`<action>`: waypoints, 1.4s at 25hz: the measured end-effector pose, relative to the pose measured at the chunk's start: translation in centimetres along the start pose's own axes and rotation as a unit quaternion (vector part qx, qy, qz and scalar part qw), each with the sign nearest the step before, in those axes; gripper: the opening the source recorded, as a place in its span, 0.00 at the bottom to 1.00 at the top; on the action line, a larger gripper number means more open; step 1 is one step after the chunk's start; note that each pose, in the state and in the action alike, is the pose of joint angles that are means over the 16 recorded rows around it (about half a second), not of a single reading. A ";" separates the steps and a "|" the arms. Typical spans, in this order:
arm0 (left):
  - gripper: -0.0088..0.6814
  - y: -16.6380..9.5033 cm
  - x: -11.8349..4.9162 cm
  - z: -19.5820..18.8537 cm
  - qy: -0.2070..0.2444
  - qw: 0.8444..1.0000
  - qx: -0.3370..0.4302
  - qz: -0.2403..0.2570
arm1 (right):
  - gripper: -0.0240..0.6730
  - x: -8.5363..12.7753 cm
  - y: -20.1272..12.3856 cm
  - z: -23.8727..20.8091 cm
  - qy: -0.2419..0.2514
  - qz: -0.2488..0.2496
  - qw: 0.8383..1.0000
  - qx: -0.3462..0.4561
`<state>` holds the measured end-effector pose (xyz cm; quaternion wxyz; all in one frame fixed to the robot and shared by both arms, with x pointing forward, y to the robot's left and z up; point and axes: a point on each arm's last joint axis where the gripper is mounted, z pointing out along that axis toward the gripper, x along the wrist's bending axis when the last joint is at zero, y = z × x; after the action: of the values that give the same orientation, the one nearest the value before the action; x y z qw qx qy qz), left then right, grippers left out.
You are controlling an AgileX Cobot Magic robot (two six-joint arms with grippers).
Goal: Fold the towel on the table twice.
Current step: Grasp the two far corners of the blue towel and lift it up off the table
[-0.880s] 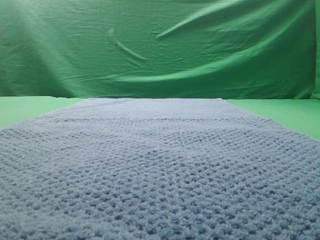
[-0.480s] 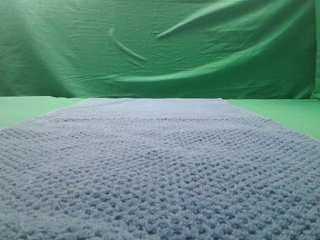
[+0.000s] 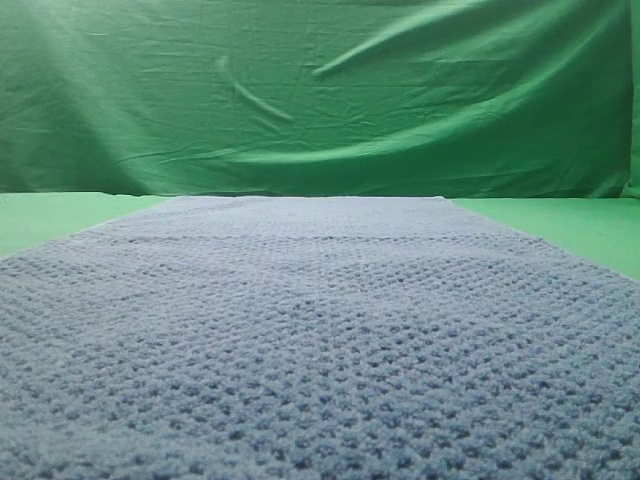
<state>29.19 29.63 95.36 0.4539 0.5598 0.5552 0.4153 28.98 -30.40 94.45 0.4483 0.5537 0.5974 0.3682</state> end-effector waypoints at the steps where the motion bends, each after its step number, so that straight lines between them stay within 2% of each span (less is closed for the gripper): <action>1: 0.01 0.0 0.0 0.0 -0.001 1.000 -0.003 -0.004 | 0.10 0.0 0.0 0.0 0.000 0.000 1.000 0.000; 9: 0.01 1.1 -0.1 -0.1 -0.007 0.996 -0.062 -0.062 | 0.10 0.1 0.5 0.0 0.008 0.016 0.999 -0.029; 15: 0.01 2.2 0.2 -0.3 -0.002 0.986 -0.127 -0.110 | 0.10 0.2 1.2 0.0 0.015 0.035 0.997 -0.071; 20: 0.01 3.3 0.4 -0.6 0.004 0.978 -0.167 -0.128 | 0.10 0.2 2.3 -0.3 0.020 0.061 0.989 -0.131; 25: 0.01 5.2 0.1 -1.5 -0.008 0.976 -0.179 -0.125 | 0.10 0.0 4.0 -1.0 0.024 0.085 0.978 -0.188; 29: 0.01 7.2 -0.4 -2.4 -0.028 0.981 -0.162 -0.103 | 0.10 -0.3 6.1 -2.1 0.025 0.096 0.973 -0.210; 35: 0.01 9.8 -1.4 -3.7 -0.066 0.989 -0.118 -0.052 | 0.10 -0.6 8.9 -3.4 0.027 0.079 0.983 -0.166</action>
<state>27.94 28.65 105.80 0.5736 0.4987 0.4992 0.4161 28.67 -29.82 103.99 0.4869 0.5073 0.4941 0.5113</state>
